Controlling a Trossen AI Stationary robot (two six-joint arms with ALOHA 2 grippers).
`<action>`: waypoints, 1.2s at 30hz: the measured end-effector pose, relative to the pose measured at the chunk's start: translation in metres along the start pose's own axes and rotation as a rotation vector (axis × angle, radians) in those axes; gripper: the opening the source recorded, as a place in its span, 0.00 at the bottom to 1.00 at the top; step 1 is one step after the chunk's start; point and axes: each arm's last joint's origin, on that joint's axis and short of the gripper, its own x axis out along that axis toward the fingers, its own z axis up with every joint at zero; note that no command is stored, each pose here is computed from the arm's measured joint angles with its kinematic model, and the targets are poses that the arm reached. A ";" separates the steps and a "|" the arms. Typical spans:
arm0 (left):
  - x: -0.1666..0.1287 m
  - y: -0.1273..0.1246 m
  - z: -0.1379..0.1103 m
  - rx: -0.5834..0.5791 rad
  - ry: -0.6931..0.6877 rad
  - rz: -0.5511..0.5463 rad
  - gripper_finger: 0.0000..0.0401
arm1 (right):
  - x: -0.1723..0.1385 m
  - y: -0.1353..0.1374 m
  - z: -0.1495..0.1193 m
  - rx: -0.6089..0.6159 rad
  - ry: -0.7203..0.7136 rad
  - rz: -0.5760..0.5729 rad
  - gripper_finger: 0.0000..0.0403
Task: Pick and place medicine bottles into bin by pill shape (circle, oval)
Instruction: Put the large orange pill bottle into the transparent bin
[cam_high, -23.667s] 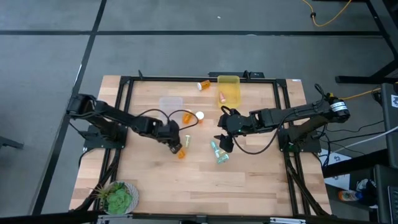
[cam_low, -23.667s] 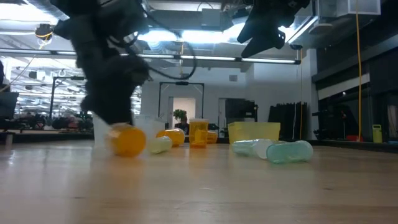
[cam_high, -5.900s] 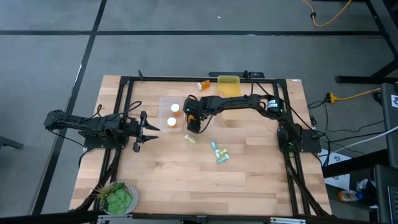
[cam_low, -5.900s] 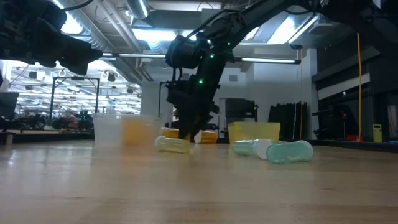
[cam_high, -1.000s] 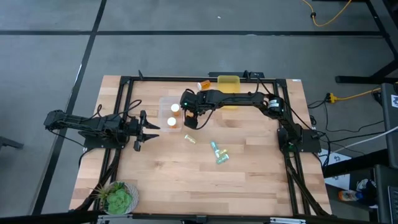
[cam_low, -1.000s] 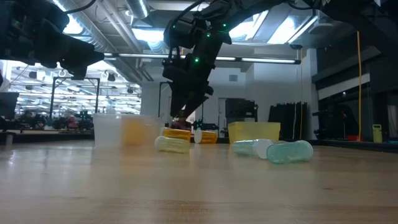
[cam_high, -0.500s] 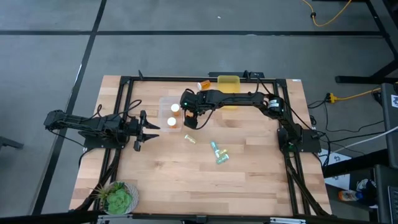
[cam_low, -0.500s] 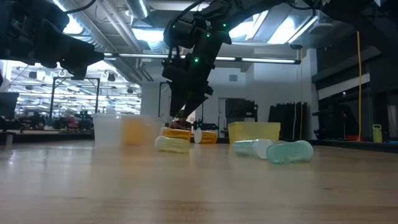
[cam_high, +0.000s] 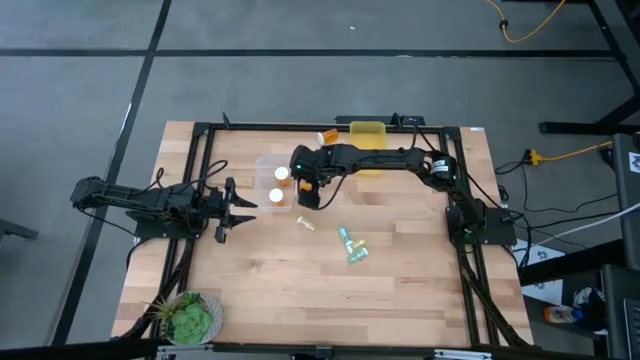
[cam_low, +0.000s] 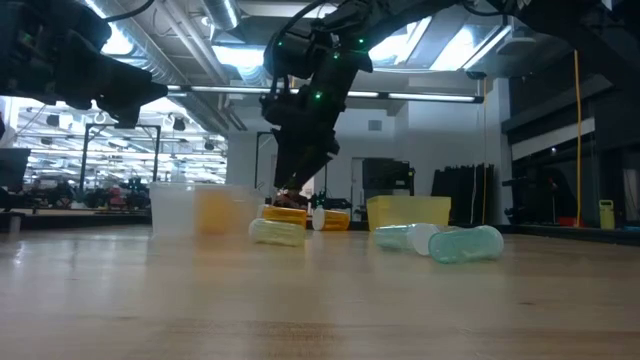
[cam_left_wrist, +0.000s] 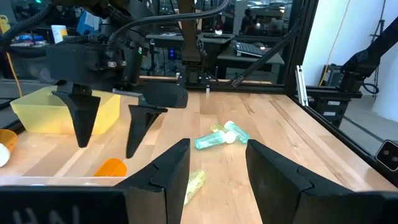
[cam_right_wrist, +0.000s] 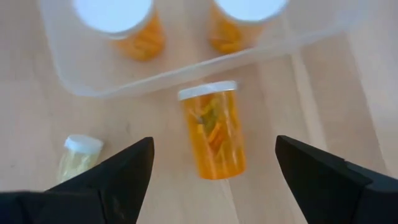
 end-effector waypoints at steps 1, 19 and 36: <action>0.000 0.000 0.000 0.003 0.000 0.000 0.37 | 0.000 0.000 0.000 -0.018 0.001 0.014 0.84; 0.000 0.000 0.000 0.008 0.003 -0.001 0.37 | 0.039 0.005 0.000 -0.157 -0.031 -0.012 0.84; 0.000 0.000 -0.002 0.011 0.018 0.000 0.37 | 0.069 0.006 -0.004 -0.228 -0.029 -0.022 0.73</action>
